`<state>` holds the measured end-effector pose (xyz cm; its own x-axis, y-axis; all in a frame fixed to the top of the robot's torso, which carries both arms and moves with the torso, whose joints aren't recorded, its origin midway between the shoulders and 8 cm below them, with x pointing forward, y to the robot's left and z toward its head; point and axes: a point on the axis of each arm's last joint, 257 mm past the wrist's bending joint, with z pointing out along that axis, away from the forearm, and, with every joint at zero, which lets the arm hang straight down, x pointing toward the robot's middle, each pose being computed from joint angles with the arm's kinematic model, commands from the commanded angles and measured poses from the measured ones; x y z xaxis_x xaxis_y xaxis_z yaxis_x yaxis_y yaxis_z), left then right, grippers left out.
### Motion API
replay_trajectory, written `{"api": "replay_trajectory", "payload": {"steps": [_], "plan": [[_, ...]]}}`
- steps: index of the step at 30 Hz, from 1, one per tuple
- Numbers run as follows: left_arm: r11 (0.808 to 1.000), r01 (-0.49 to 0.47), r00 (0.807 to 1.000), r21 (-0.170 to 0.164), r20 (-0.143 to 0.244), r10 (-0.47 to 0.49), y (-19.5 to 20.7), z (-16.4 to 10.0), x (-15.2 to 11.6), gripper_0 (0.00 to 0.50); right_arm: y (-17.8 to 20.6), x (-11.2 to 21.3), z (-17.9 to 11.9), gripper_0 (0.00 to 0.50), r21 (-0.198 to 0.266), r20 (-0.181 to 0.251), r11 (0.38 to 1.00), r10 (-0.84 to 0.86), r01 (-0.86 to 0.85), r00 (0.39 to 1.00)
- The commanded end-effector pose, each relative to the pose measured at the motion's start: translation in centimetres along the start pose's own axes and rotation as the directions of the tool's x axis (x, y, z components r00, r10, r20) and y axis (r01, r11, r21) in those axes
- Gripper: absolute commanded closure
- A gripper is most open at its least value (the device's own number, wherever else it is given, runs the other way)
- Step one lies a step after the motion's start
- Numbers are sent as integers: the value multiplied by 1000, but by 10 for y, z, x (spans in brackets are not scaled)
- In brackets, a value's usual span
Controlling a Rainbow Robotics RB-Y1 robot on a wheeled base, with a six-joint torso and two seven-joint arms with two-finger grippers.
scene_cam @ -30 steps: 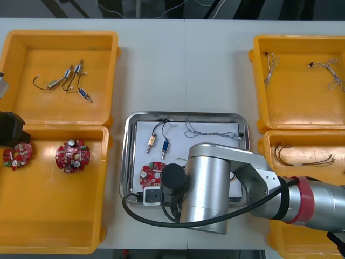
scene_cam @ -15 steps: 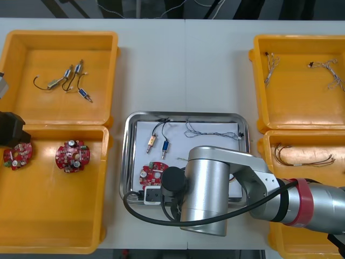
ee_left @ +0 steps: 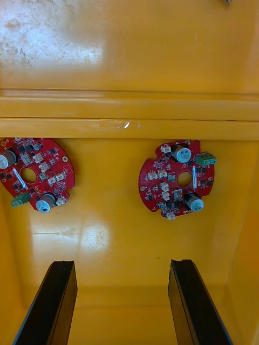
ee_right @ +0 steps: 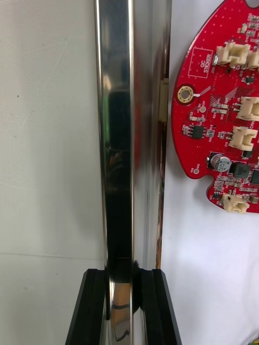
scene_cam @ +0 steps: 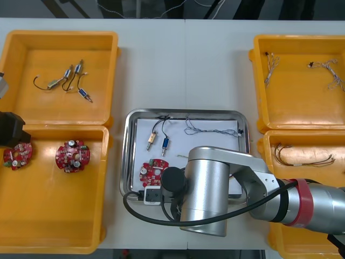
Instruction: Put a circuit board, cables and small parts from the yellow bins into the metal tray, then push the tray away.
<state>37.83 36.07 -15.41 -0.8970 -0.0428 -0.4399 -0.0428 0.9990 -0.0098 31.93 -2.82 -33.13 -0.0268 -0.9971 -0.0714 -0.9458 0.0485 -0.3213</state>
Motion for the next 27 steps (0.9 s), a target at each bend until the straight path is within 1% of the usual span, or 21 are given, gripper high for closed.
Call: {"api": "replay_trajectory", "payload": {"steps": [1,14,18,27], "plan": [[995,-84,996,-50,23,86,16,-14,-4,0,14,-15,-3,374,-18,34,1000,22,-22,999],[995,-84,996,-50,23,86,16,-14,-4,0,4,-15,-7,398,-6,31,1000,14,-14,999],[995,-84,996,-50,23,86,16,-14,-4,0,-2,-17,-11,400,0,34,1000,4,-4,999],[995,-84,996,-50,23,86,16,-14,-4,0,-17,-14,-20,399,12,23,1000,-13,12,1000]]}}
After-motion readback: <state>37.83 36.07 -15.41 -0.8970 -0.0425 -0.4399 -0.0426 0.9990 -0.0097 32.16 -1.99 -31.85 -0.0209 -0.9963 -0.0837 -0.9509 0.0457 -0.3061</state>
